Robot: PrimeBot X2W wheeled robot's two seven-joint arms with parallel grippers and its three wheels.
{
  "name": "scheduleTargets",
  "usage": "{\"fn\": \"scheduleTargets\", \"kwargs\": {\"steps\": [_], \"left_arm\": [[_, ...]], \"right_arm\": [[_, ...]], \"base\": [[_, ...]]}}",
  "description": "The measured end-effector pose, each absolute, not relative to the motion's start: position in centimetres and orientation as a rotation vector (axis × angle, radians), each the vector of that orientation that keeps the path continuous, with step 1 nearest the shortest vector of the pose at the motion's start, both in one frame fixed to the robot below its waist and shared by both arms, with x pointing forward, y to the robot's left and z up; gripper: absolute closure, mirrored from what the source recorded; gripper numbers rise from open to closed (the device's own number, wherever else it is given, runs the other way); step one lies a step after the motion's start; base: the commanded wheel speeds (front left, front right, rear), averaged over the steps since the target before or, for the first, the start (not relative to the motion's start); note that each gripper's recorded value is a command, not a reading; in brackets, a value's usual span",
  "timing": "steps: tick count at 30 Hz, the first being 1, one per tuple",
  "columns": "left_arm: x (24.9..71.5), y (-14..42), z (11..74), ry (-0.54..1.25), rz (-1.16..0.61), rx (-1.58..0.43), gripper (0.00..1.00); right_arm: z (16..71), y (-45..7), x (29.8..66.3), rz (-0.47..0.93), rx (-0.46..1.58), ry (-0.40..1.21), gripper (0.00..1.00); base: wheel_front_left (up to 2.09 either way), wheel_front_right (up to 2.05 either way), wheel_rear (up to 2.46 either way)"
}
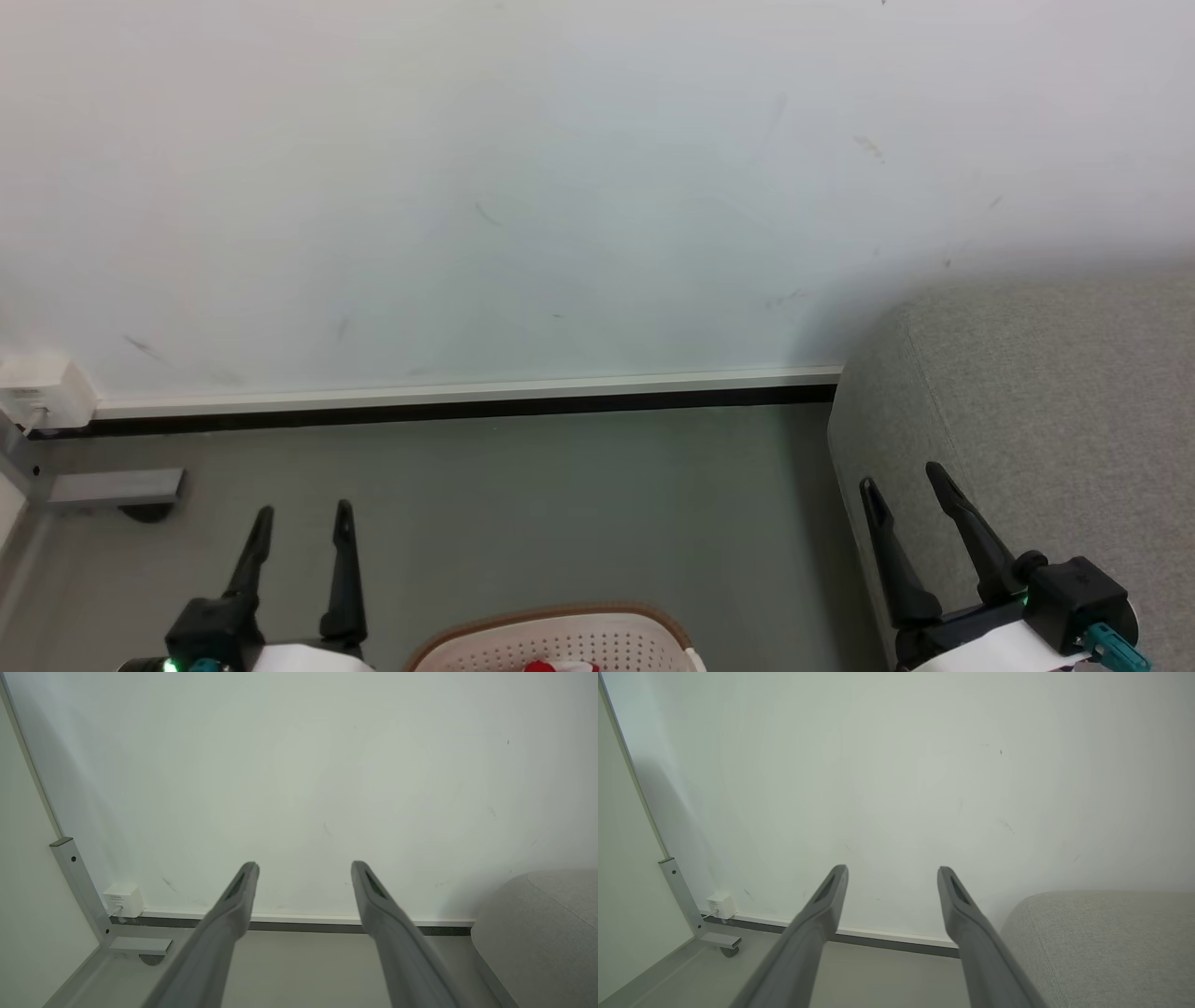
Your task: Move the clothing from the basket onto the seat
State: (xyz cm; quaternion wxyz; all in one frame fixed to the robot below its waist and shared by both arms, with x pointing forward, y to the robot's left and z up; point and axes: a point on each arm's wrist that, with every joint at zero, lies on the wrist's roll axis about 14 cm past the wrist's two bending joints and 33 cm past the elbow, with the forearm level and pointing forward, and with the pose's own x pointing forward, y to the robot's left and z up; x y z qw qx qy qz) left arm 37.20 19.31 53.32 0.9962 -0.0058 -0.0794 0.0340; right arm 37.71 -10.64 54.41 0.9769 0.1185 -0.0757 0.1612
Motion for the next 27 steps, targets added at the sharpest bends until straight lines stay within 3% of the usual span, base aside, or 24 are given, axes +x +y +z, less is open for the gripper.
{"fn": "scheduleTargets", "kwargs": {"steps": [27], "left_arm": [[37.29, 19.01, 53.05, -0.152, 0.056, -0.013, 0.00]], "right_arm": [[54.46, -10.84, 37.72, 0.315, 0.249, -0.157, 0.00]], "base": [[0.00, 0.00, 0.00]]}}
